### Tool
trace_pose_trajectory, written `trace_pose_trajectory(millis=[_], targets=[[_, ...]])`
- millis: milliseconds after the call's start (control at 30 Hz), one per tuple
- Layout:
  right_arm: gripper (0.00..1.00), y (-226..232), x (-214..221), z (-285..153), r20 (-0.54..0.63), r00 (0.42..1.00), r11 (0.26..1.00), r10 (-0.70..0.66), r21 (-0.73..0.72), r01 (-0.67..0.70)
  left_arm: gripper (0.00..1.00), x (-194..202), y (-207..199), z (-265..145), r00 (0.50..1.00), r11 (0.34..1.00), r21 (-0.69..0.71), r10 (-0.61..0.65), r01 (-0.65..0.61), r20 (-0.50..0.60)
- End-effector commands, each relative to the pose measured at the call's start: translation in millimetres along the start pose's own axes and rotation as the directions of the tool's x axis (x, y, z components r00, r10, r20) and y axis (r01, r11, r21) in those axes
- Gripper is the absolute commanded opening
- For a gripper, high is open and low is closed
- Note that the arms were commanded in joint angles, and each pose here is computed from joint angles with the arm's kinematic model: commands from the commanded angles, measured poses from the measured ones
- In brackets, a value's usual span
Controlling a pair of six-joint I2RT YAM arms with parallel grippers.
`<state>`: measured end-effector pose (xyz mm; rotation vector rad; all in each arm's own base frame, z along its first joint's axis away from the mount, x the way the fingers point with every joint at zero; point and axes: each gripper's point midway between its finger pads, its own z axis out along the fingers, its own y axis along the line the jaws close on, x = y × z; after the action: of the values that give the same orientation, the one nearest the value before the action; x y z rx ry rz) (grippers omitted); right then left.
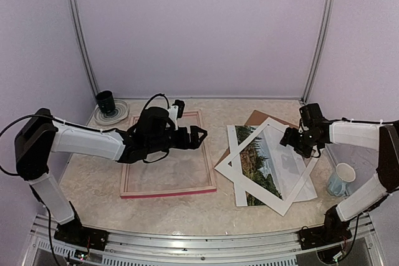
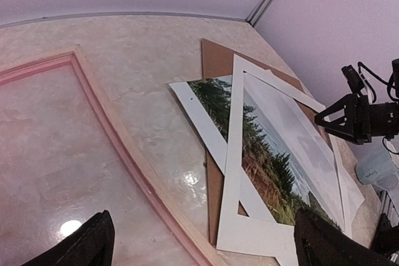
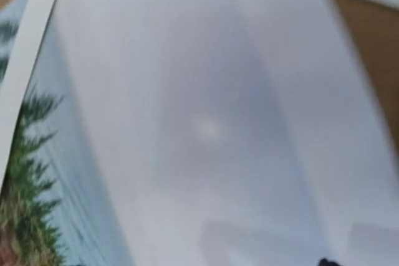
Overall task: Put the photo into the frame
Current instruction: Pick up the mat board from the photo.
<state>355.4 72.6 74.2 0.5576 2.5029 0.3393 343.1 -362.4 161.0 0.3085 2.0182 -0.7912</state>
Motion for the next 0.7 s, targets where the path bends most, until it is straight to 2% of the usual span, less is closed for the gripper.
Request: trace_pose_trajectory(millis=[0,133,433,667], targets=[[0.84,-33.3,-9.2,-17.9,0.063,0.996,0.993,0.064,0.098,-0.07,0.99,-7.0,-57.3,15.0,0.997,0.981,0.182,0.071,-0.072,0.01],[0.86,-54.9,-8.1,-25.7,0.065,0.992,0.984,0.108,0.132,-0.116,0.99,4.1,-84.6,31.7,0.995,0.965,0.25,0.095,-0.084,-0.031],[0.87,-93.0,-9.8,-43.6,0.11,0.975,0.962,0.191,0.178,-0.208,0.99,41.8,-116.0,60.0,0.984,0.93,0.363,0.11,-0.052,-0.14],[0.88,-106.1,0.4,-33.4,0.062,0.974,0.956,0.22,0.185,-0.228,0.99,70.6,-133.2,74.1,0.965,0.907,0.418,0.152,-0.05,-0.215]])
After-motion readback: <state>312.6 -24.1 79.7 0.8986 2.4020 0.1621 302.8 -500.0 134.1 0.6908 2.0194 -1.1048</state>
